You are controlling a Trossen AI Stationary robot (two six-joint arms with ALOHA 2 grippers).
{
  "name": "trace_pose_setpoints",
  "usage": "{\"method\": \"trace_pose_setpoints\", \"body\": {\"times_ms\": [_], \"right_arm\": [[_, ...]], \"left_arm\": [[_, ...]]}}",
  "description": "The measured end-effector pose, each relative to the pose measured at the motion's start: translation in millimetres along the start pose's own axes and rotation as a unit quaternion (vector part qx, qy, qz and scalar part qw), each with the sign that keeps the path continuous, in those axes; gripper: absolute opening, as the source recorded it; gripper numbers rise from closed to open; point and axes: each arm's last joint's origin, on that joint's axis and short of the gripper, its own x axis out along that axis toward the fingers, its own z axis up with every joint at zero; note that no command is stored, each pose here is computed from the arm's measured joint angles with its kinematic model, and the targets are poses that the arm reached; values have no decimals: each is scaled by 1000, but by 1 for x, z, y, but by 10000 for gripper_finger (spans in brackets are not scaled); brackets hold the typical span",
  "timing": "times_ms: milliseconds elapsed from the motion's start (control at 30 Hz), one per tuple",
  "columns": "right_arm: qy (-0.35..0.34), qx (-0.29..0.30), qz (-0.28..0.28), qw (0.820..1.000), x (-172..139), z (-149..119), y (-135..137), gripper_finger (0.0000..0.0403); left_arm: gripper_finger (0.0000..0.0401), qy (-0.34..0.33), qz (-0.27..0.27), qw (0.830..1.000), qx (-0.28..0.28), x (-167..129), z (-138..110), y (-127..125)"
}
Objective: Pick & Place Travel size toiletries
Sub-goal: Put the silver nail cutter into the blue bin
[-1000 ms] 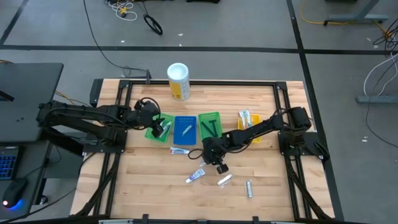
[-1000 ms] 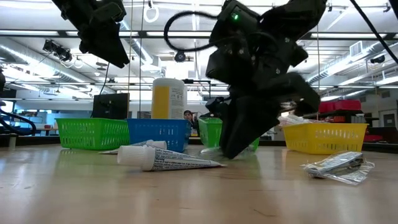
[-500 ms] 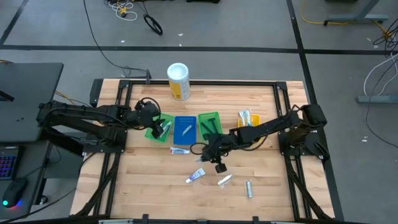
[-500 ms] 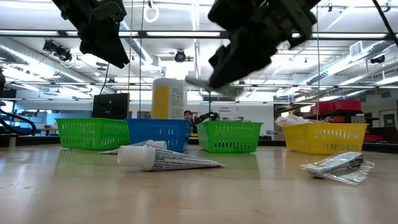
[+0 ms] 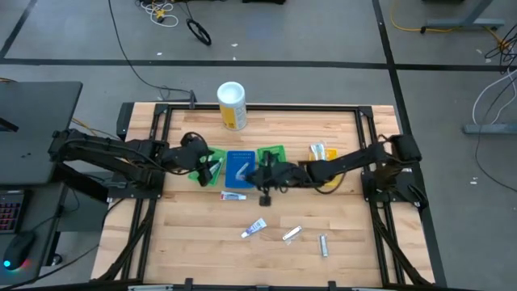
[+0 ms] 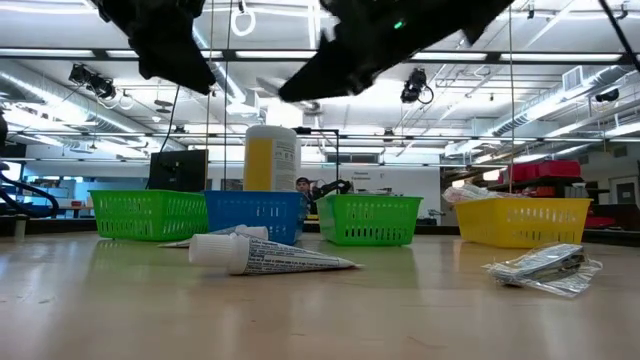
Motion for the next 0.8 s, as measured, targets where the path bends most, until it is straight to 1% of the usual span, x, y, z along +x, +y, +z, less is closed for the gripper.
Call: {"method": "trace_pose_setpoints", "body": {"times_ms": [67,167,333,433,533,600,700,800], "right_arm": [[-26,15,2,1000,13,-3,-6,62],[-42,31,-15,999,29,-12,-13,62],[-11,76,-32,997,52,-37,-24,62],[13,75,-39,996,62,-52,-29,62],[23,71,-15,997,68,-61,-31,65],[28,72,-3,997,71,-65,-33,74],[35,79,-1,996,73,-70,-39,98],[30,80,7,996,74,-69,-40,123]], "left_arm": [[180,-9,-1,1000,-5,0,1,-1],[180,-10,-3,1000,-3,-1,1,-3],[180,-10,-7,1000,1,-2,0,-4],[180,-9,-7,1000,2,-2,0,-4],[180,-9,-7,1000,3,-2,0,-4],[180,-10,-7,1000,3,-2,0,-4],[180,-10,-7,1000,3,-2,0,-4],[180,-9,-7,1000,3,-2,0,-4]]}}
